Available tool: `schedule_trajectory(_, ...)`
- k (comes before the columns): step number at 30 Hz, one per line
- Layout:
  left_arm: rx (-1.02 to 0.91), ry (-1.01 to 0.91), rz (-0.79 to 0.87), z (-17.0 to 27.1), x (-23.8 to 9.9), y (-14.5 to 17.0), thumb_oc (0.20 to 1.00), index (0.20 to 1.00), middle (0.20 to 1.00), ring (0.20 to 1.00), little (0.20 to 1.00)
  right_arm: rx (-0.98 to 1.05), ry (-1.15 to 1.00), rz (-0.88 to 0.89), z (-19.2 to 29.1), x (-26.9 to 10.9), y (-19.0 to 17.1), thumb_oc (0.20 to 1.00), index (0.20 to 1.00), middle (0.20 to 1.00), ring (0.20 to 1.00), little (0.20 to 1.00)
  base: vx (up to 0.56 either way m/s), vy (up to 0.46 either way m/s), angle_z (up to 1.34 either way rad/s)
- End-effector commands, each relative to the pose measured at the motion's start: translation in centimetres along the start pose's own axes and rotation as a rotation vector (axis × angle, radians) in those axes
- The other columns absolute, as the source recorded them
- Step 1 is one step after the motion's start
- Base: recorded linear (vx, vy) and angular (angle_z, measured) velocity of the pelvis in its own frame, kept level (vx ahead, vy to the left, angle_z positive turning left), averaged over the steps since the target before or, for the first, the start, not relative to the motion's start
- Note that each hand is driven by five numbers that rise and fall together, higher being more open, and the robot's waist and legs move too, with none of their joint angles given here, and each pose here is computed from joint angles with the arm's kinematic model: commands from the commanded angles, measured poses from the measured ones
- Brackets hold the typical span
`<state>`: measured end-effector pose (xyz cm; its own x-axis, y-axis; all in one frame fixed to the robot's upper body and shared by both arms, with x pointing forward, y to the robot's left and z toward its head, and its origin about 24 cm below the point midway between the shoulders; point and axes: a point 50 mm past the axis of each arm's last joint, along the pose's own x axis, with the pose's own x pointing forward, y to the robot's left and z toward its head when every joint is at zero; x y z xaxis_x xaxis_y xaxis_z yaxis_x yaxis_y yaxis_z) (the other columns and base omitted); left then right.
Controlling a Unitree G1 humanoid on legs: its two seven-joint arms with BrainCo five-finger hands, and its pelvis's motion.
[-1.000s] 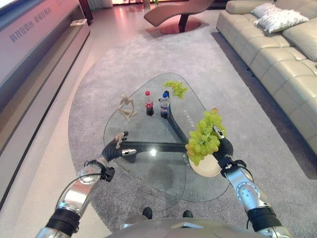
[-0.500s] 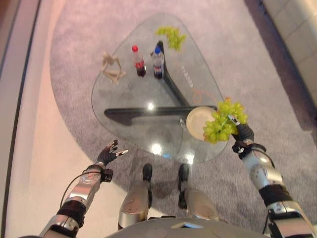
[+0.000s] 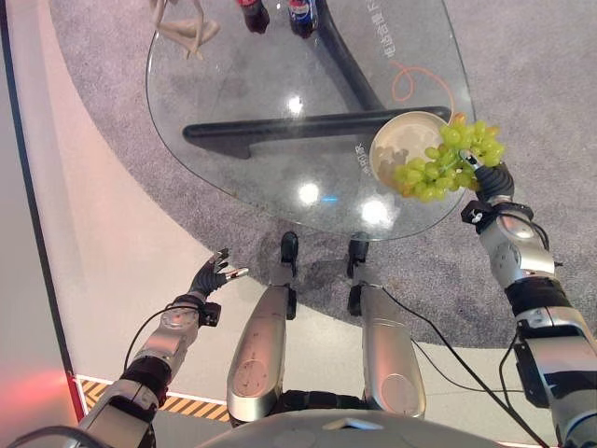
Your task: Pick up fruits into the plate
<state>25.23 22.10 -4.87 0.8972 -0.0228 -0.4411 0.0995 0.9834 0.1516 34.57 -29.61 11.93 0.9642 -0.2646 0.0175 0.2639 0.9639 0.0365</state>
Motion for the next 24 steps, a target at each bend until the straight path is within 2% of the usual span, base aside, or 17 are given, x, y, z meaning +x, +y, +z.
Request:
schedule_trajectory(1, -0.024, -0.006, 0.017, -0.5, -0.4, 0.1, 1.0, 1.0, 1.0, 1.0, 1.0, -0.147, -0.114, 0.0, 3.7, 0.5, -0.5, 0.2, 0.2, 0.2, 0.2, 0.2, -0.06, 0.024, 0.03)
schedule_trajectory(21, -0.035, -0.084, -0.001, 1.2, 0.1, -0.9, 1.0, 1.0, 1.0, 1.0, 1.0, -0.431, -0.061, -0.137, 6.5, 2.9, 0.0, 0.2, 0.2, 0.2, 0.2, 0.2, -0.03, 0.029, 0.06)
schedule_trajectory(22, -0.039, -0.092, 0.002, 1.4, 0.2, -0.9, 1.0, 1.0, 1.0, 1.0, 1.0, -0.435, -0.055, -0.16, 6.7, 3.0, -0.3, 0.285, 0.285, 0.285, 0.285, 0.285, -0.02, 0.035, 0.04)
schedule_trajectory(23, -0.041, -0.099, 0.001, 1.5, 0.2, -0.9, 1.0, 1.0, 1.0, 1.0, 1.0, -0.431, -0.058, -0.178, 6.9, 3.1, -0.4, 0.724, 0.724, 0.724, 0.724, 0.724, -0.02, 0.031, 0.04)
schedule_trajectory(24, -0.041, -0.1, 0.001, 1.5, 0.2, -1.0, 1.0, 1.0, 1.0, 1.0, 1.0, -0.43, -0.058, -0.18, 6.9, 3.1, -0.4, 0.724, 0.724, 0.724, 0.724, 0.724, -0.01, 0.025, 0.03)
